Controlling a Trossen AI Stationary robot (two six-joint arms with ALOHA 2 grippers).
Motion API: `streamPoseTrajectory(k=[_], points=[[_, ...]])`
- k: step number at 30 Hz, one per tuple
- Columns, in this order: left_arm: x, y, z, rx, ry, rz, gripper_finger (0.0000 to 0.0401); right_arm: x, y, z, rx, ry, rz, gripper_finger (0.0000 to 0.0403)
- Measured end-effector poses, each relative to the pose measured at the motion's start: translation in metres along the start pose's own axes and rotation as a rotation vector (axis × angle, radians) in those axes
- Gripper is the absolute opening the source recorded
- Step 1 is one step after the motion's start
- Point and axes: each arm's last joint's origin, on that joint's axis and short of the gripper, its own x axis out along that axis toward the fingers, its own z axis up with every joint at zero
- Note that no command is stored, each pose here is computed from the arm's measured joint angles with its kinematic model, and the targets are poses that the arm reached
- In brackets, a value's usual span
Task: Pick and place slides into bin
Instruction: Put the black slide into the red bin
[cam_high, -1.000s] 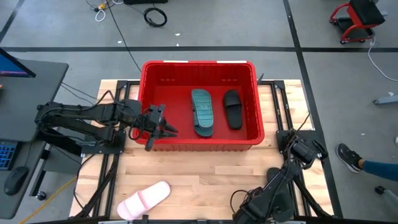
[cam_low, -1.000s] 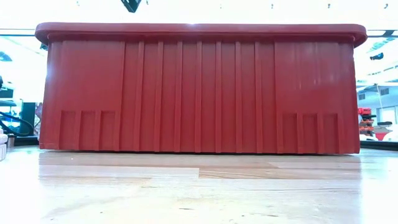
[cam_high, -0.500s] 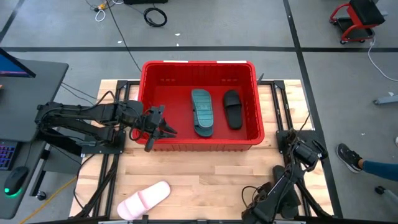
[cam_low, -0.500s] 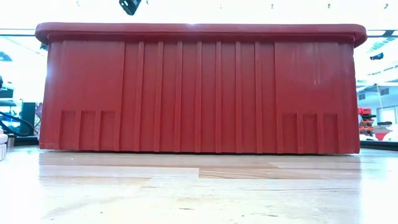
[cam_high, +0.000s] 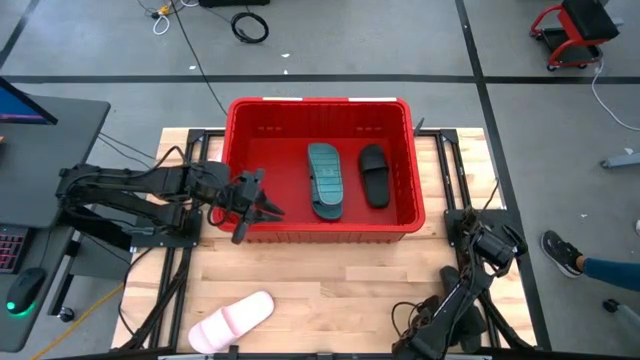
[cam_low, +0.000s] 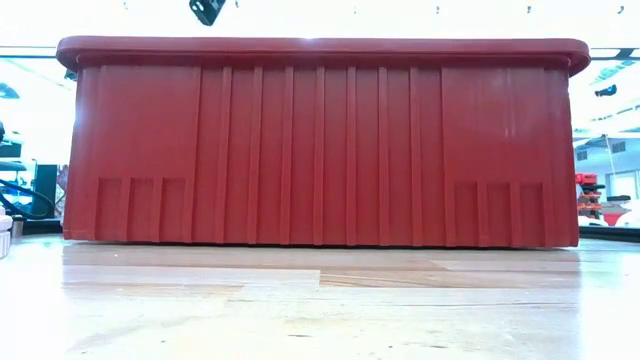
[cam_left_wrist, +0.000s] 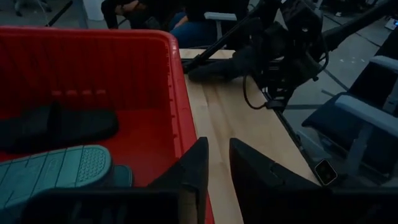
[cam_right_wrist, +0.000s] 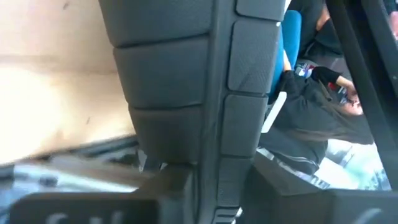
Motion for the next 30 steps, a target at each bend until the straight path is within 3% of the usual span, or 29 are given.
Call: streamPoseTrajectory(k=[3, 5, 11, 18, 22, 24, 27, 30], points=[[-0.004, -0.001, 0.002, -0.009, -0.017, -0.002, 0.0064, -0.006, -0.001, 0.0, -0.031, 0.012, 0.019, 0.0064], [-0.007, -0.001, 0.003, -0.008, -0.026, -0.002, 0.0062, -0.014, -0.008, 0.0, -0.043, -0.006, 0.061, 0.0062], [-0.014, 0.003, 0.003, -0.005, -0.023, 0.028, 0.0066, -0.042, -0.057, -0.003, -0.092, -0.083, 0.255, 0.0062], [-0.019, 0.012, -0.003, -0.03, 0.03, 0.08, 0.0064, -0.104, -0.14, -0.011, -0.419, -0.109, 0.688, 0.0061], [-0.02, 0.017, -0.002, -0.037, 0.02, 0.103, 0.0058, -0.144, -0.185, -0.011, -0.475, -0.109, 0.977, 0.0061], [-0.021, 0.019, -0.002, -0.041, 0.018, 0.114, 0.0055, -0.164, -0.201, -0.007, -0.449, -0.177, 1.123, 0.0061], [-0.022, 0.022, -0.002, -0.046, 0.015, 0.131, 0.0052, -0.194, -0.22, 0.004, -0.401, -0.401, 1.348, 0.0061], [-0.023, 0.026, -0.001, -0.053, 0.012, 0.15, 0.005, -0.221, -0.228, 0.019, -0.369, -0.644, 1.467, 0.0061]])
